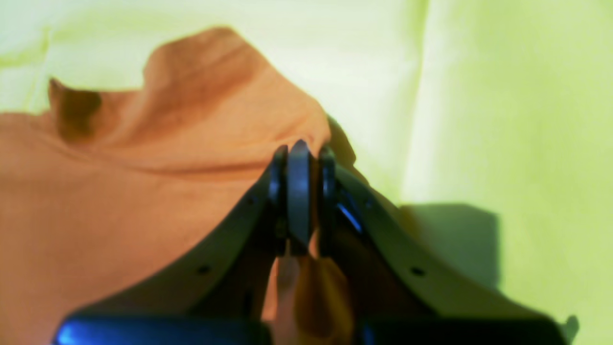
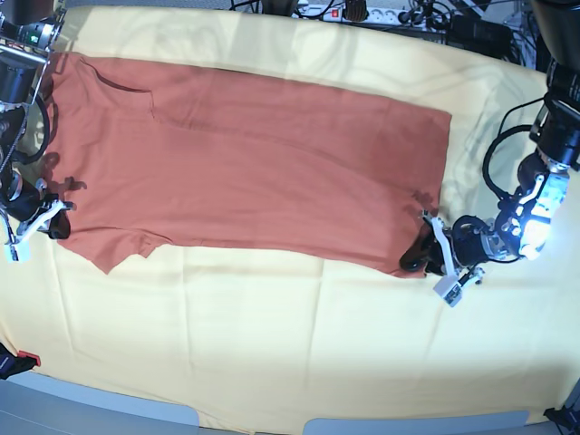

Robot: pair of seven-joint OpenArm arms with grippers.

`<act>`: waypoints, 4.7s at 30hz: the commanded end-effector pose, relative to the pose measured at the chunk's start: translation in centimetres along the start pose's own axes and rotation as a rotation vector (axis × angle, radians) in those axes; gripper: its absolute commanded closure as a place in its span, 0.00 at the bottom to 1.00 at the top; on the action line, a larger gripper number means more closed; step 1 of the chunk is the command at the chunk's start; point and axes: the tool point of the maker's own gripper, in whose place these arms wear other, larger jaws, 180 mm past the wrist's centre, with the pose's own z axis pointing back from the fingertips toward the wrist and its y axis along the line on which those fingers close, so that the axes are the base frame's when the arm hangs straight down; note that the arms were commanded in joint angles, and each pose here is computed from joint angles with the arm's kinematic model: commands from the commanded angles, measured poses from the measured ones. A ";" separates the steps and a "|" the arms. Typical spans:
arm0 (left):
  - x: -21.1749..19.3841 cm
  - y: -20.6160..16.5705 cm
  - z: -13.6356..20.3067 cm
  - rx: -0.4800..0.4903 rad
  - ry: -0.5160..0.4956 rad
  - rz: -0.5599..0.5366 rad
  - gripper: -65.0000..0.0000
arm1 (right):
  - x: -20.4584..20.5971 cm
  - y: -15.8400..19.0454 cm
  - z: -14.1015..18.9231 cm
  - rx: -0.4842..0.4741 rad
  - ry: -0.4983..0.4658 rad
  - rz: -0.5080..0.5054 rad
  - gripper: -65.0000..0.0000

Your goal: Fold the T-shirt properly

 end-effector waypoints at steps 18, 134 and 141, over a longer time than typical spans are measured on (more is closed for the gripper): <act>5.3 1.5 2.9 -0.020 -0.170 0.074 1.00 | 1.7 0.6 1.0 0.071 -0.043 -0.024 1.00; -3.3 -9.4 10.7 -0.314 0.238 0.089 0.56 | -0.3 3.5 4.2 0.170 0.057 0.038 0.30; -3.6 -10.3 10.1 -0.337 0.227 0.106 0.56 | -0.7 4.6 2.3 0.137 0.019 0.060 0.30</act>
